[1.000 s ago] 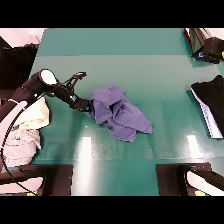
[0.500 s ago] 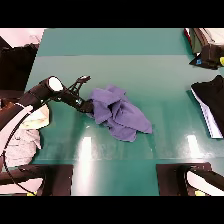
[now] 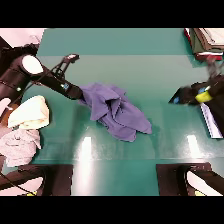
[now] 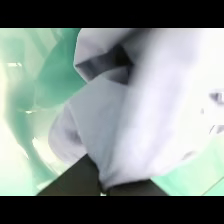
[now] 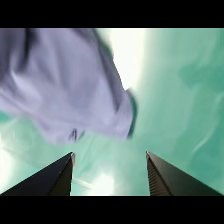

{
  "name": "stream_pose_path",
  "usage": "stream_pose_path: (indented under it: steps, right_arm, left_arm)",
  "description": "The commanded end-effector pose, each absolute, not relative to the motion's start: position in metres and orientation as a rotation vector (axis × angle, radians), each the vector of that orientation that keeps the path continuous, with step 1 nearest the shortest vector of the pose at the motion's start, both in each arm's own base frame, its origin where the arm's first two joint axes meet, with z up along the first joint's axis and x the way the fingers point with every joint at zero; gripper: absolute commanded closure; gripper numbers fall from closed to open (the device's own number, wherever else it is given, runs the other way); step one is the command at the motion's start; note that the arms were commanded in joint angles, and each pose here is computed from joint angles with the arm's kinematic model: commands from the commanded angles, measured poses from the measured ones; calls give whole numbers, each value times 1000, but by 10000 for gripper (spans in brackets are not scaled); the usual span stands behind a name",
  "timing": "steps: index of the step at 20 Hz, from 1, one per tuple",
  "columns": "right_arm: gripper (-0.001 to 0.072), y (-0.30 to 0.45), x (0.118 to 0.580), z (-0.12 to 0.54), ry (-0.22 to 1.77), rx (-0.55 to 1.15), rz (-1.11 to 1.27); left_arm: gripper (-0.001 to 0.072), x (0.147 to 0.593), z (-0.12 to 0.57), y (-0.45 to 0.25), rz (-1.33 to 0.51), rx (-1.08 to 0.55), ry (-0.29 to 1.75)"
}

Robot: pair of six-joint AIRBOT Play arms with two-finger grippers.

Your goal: Fold the shirts.

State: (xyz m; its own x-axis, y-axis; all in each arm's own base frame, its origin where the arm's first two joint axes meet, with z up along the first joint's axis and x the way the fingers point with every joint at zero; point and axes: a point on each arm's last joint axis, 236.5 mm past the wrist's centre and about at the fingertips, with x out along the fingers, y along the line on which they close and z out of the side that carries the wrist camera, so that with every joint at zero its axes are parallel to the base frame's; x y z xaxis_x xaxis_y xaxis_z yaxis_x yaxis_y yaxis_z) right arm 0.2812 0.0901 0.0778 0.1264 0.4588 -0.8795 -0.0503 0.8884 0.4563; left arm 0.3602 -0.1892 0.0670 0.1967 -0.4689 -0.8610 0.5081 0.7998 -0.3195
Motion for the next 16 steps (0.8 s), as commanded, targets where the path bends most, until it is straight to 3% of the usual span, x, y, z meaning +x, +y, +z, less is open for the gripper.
stream_pose_path:
  steps: [1, 7, 16]
  right_arm:
    - [197, 118, 251, 7, 1481, 519, 433]
    - [197, 123, 230, -52, 1503, 624, 366]
    - [208, 131, 232, -72, 1482, 725, 319]
  left_arm:
    - [684, 359, 86, -183, -679, 63, 1162]
    - [684, 353, 84, -182, -687, 66, 1189]
    - [684, 344, 81, -181, -700, 71, 1225]
